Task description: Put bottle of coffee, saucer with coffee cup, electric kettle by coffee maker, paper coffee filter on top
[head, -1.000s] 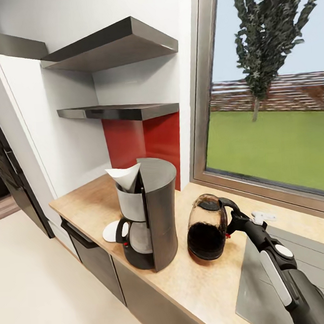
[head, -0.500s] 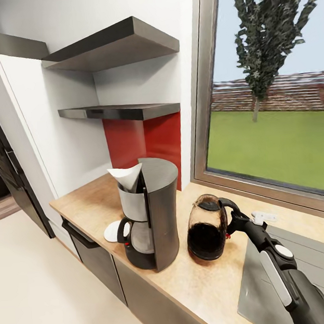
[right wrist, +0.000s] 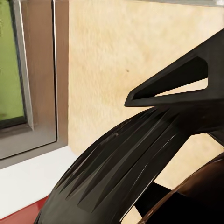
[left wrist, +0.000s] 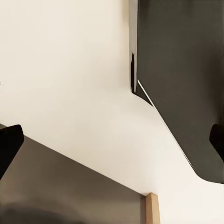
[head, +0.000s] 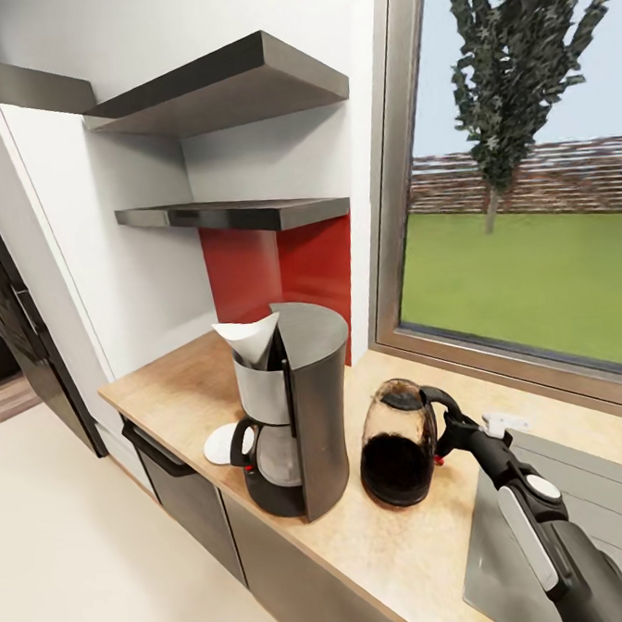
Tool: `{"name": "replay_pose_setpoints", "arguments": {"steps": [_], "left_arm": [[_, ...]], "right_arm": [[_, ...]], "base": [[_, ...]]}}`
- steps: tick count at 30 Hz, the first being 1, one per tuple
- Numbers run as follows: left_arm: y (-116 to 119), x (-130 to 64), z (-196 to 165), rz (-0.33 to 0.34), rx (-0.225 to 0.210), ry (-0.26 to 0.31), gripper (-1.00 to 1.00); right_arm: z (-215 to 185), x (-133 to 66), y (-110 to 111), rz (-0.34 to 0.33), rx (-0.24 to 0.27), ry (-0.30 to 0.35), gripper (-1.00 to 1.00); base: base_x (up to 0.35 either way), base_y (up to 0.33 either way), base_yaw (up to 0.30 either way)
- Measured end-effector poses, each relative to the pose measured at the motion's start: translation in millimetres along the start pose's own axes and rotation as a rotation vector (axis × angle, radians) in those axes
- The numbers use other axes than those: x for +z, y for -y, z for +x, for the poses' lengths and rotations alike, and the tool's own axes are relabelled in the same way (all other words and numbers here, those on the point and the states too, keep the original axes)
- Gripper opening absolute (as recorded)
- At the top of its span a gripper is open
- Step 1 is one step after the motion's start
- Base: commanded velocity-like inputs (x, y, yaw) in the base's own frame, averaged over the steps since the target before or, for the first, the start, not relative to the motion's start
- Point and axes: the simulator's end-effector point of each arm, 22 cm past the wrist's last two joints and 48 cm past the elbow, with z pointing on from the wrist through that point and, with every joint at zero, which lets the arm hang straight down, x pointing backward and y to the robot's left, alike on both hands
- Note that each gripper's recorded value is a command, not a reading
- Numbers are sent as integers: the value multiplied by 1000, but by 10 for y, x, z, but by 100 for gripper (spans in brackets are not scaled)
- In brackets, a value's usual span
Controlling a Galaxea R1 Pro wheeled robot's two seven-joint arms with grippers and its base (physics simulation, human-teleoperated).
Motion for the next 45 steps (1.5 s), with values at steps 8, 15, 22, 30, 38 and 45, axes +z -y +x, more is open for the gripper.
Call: {"name": "replay_pose_setpoints", "arguments": {"steps": [8,15,22,30,38,45], "left_arm": [[-10,0,-4,-1,0,3,100],[-3,0,-4,0,-1,4,100],[-4,1,-7,1,0,5,100],[2,1,-4,1,0,5,100],[-10,1,5,-1,1,-2,100],[-8,1,-7,-1,2,2,100]], "right_arm": [[56,11,29,5,7,15,-100],[44,12,43,8,1,20,-100],[193,24,81,15,7,-11,100],[199,24,84,16,8,-13,100],[221,30,85,17,8,-17,100],[369,35,127,25,11,-48,100]], "base": [[0,0,0],[0,36,0],[0,1,0],[-1,0,0],[-172,0,0],[-322,0,0]]}}
